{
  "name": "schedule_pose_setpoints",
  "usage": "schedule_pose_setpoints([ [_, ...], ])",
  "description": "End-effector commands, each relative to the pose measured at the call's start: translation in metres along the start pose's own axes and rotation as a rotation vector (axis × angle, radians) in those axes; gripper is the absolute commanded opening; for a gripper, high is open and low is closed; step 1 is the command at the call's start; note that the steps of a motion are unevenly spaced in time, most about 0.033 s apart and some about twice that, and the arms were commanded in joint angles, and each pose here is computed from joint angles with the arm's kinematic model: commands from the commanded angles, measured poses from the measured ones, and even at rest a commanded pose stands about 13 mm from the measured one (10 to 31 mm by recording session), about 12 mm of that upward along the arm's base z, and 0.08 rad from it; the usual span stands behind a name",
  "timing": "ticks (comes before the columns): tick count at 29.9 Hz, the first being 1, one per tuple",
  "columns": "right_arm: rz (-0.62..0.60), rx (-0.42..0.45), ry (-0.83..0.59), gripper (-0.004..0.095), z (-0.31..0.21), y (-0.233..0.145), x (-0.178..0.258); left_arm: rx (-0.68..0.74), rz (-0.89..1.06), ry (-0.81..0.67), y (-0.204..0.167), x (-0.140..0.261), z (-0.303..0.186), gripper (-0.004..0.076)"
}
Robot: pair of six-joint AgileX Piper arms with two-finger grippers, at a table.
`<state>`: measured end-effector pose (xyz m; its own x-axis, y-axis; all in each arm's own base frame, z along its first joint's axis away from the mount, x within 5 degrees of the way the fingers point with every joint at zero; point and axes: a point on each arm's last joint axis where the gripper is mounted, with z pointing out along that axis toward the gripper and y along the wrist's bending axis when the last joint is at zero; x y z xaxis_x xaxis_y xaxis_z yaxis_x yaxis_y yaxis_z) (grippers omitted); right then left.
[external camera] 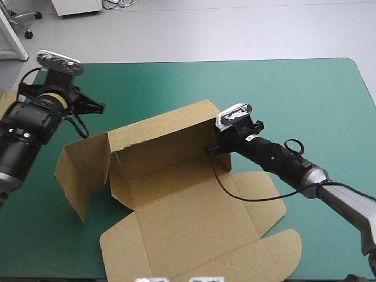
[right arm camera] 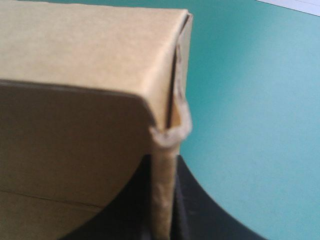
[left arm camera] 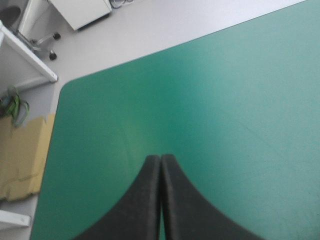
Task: Fold the box
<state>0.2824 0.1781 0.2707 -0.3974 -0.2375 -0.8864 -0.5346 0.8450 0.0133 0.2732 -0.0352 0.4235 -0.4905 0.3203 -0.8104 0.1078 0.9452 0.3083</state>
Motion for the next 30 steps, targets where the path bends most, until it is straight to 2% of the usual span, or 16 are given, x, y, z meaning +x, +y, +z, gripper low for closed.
schedule_pose_setpoints([
  [1, -0.016, -0.056, 0.035, -0.0018, -0.002, 0.006, 0.001, 0.051, -0.152, -0.091, 0.033, -0.005, -0.008, -0.0011],
  [4, -0.015, -0.060, 0.036, -0.0018, -0.003, 0.006, 0.000, 0.125, -0.231, -0.088, 0.042, 0.000, 0.001, -0.0011],
  [9, 0.039, -0.085, 0.089, -0.0018, -0.006, -0.003, 0.003, 0.137, -0.214, -0.016, 0.043, 0.008, 0.021, -0.0012],
  [15, 0.159, -0.024, 0.096, -0.0012, -0.034, -0.038, -0.014, 0.125, -0.201, 0.014, 0.045, 0.012, 0.037, -0.0012],
  [21, 0.102, 0.080, 0.214, -0.0013, -0.058, -0.056, -0.039, 0.117, -0.194, 0.012, 0.046, 0.013, 0.047, -0.0012],
  [30, 0.125, 0.064, 0.194, -0.0013, -0.074, -0.057, -0.085, 0.120, -0.186, 0.047, 0.045, 0.017, 0.058, -0.0012],
])
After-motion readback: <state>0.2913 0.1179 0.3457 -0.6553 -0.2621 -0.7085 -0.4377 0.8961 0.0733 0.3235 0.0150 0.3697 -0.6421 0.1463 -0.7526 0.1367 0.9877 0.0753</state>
